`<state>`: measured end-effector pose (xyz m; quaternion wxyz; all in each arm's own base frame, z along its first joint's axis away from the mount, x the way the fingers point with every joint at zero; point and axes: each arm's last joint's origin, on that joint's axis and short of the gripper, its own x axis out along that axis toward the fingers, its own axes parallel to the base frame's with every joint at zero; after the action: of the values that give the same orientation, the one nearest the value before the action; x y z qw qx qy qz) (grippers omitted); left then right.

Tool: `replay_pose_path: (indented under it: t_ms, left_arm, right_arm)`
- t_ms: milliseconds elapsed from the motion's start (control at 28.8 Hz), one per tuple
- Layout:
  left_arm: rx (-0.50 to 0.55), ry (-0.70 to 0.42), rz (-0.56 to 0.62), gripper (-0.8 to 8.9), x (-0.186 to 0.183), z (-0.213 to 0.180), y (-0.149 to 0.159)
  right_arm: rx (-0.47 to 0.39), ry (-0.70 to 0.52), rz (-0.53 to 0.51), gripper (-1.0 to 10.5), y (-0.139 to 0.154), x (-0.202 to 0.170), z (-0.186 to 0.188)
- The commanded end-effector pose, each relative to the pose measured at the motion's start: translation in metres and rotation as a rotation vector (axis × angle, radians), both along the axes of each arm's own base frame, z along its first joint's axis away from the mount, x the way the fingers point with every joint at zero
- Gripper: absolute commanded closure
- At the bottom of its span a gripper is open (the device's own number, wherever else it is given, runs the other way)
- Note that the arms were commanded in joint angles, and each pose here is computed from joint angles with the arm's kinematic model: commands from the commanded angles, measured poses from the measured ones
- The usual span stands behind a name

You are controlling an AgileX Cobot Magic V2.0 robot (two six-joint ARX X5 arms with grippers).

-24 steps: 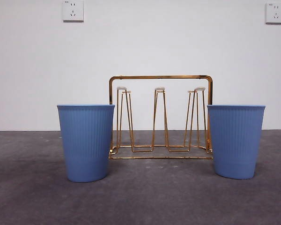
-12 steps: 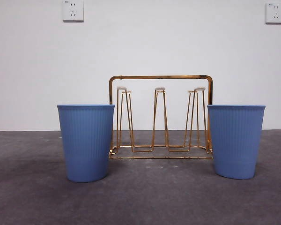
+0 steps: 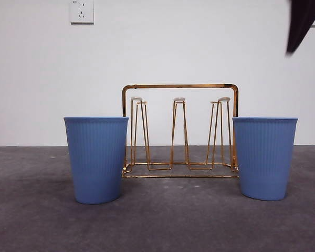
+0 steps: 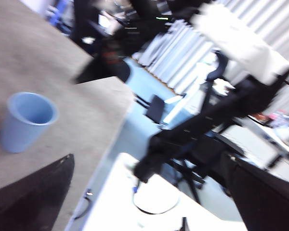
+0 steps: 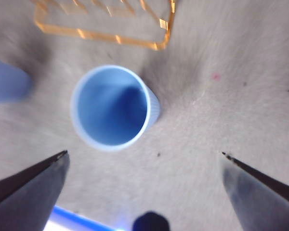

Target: Pick up cup 1,put cup 1 in the cup rack,pick up cup 2,put cup 2 in the cup rack

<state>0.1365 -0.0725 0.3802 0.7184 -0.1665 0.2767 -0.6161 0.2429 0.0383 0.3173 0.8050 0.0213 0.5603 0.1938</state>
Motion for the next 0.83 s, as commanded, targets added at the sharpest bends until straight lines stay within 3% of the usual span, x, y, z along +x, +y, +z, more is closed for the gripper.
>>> replay_pose_path:
  t_ms: [35, 174, 278, 486, 660, 833]
  left_arm:
    - [-0.014, 0.035, -0.037, 0.63, 0.003, 0.001, -0.007]
    - [-0.015, 0.05, -0.079, 0.63, 0.005, 0.0, -0.016]
    - [-0.019, 0.044, -0.1, 0.63, 0.006, 0.0, -0.021]
    - [-0.033, 0.027, -0.1, 0.63, 0.007, 0.004, -0.025]
    - [-0.035, 0.015, -0.062, 0.63, 0.009, 0.006, -0.026]
    - [-0.045, 0.015, -0.059, 0.63, 0.01, 0.007, -0.026]
  right_arm:
    - [-0.033, 0.041, 0.015, 3.9, 0.013, 0.017, -0.017]
    - [-0.085, 0.063, 0.031, 3.9, 0.032, 0.036, -0.038]
    - [-0.127, 0.074, 0.041, 4.8, 0.042, 0.046, -0.052]
    - [-0.164, 0.128, 0.043, 5.2, 0.053, 0.058, -0.076]
    - [-0.184, 0.166, 0.044, 7.9, 0.054, 0.064, -0.089]
    - [-0.188, 0.16, 0.065, 9.5, 0.055, 0.066, -0.091]
